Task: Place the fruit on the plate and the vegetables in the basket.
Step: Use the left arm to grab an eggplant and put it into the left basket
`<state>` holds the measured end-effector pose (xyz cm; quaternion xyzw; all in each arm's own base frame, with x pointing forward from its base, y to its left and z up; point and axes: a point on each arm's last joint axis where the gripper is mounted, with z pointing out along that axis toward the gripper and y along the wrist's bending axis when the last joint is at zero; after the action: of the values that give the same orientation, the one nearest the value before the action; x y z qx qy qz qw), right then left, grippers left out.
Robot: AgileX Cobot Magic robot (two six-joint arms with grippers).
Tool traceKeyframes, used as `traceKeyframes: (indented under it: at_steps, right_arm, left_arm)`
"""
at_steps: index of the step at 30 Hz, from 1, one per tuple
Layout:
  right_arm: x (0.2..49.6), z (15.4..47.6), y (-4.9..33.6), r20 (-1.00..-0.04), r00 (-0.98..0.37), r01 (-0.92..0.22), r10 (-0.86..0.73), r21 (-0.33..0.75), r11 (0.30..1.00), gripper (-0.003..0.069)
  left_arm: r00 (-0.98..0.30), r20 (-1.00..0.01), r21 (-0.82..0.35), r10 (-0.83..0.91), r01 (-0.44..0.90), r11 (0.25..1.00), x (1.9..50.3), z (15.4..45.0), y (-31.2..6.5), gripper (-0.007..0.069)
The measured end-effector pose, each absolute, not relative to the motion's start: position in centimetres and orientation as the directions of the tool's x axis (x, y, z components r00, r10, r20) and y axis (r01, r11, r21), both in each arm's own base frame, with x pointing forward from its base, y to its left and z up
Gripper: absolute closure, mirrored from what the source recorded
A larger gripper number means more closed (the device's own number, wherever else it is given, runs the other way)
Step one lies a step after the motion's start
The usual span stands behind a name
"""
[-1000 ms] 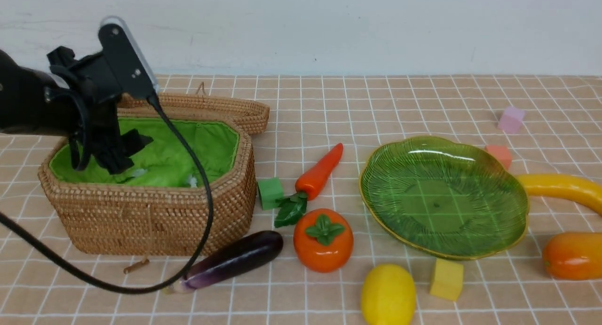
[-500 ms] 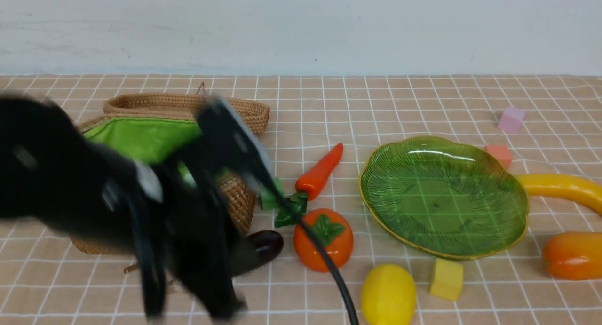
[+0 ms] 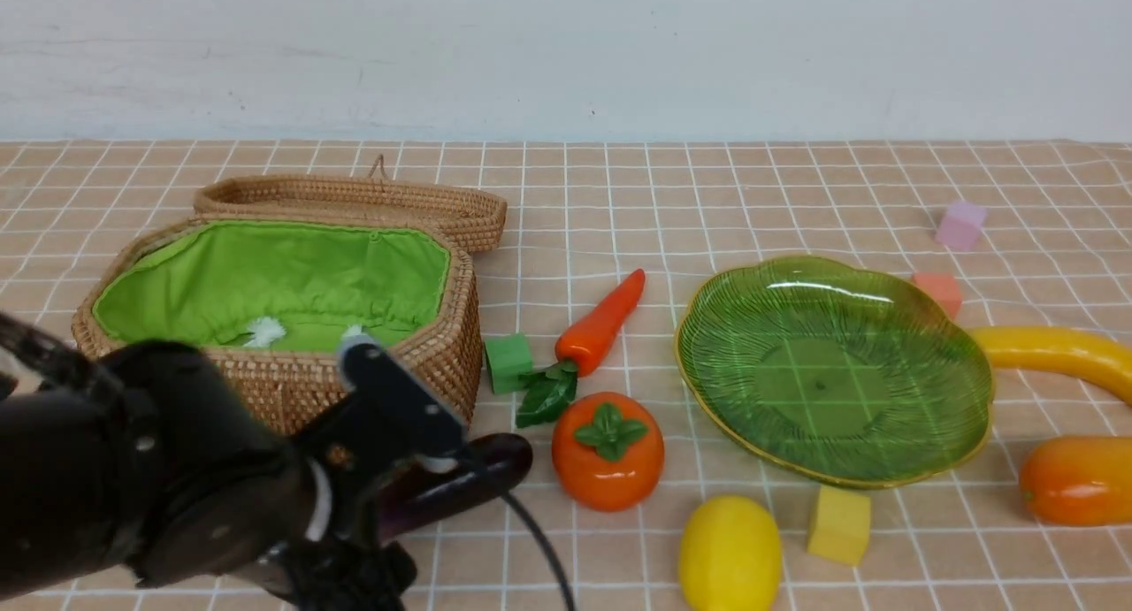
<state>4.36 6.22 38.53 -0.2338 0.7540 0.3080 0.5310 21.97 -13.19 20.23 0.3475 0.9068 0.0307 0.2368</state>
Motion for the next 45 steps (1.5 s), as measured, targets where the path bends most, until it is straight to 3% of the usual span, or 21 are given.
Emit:
traceKeyframes:
  at_steps: [8, 19, 26, 29, 31, 34, 38, 41, 45]
  right_arm:
    - [4.3, 38.5, 6.2, -0.944, -0.329, -0.681, -0.028, 0.217, 0.699, 0.0515]
    - [4.2, 38.4, 6.3, -0.939, -0.341, -0.688, -0.041, 0.219, 0.692, 0.0509]
    - [4.1, 38.2, 6.4, -0.934, -0.353, -0.695, -0.055, 0.222, 0.684, 0.0508]
    - [4.1, 38.2, 6.4, -0.933, -0.354, -0.696, -0.057, 0.223, 0.683, 0.0508]
    - [4.1, 38.2, 6.4, -0.933, -0.354, -0.696, -0.057, 0.223, 0.683, 0.0508]
    - [4.1, 38.2, 6.4, -0.933, -0.354, -0.696, -0.057, 0.223, 0.683, 0.0505]
    - [4.1, 38.2, 6.3, -0.934, -0.352, -0.694, -0.054, 0.223, 0.684, 0.0504]
    - [4.2, 38.4, 6.3, -0.94, -0.339, -0.687, -0.035, 0.222, 0.692, 0.0501]
    - [4.5, 38.8, 6.1, -0.951, -0.309, -0.669, 0.0, 0.217, 0.711, 0.0501]
  left_arm:
    - [-0.572, -0.52, 0.232, 0.634, 0.62, 0.75, 23.3, 19.3, -12.5, 0.0121]
    - [-0.497, -0.449, 0.288, 0.742, 0.706, 0.647, 24.8, 15.7, -13.2, 0.012]
    - [-0.507, -0.451, 0.275, 0.735, 0.704, 0.655, 25.1, 15.1, -13.3, 0.0143]
    - [-0.512, -0.455, 0.27, 0.728, 0.7, 0.661, 25.1, 15.1, -13.4, 0.0232]
    - [-0.521, -0.45, 0.266, 0.725, 0.697, 0.666, 25.1, 15.0, -13.3, 0.0396]
    - [-0.53, -0.437, 0.268, 0.727, 0.695, 0.667, 24.9, 15.0, -13.2, 0.0403]
    - [-0.51, -0.376, 0.311, 0.774, 0.717, 0.624, 23.5, 16.6, -13.5, 0.0403]
    - [-0.412, -0.373, 0.375, 0.831, 0.753, 0.541, 21.6, 19.7, -13.8, 0.0403]
    - [-0.312, -0.412, 0.475, 0.856, 0.728, 0.494, 20.0, 24.9, -13.0, 0.0403]
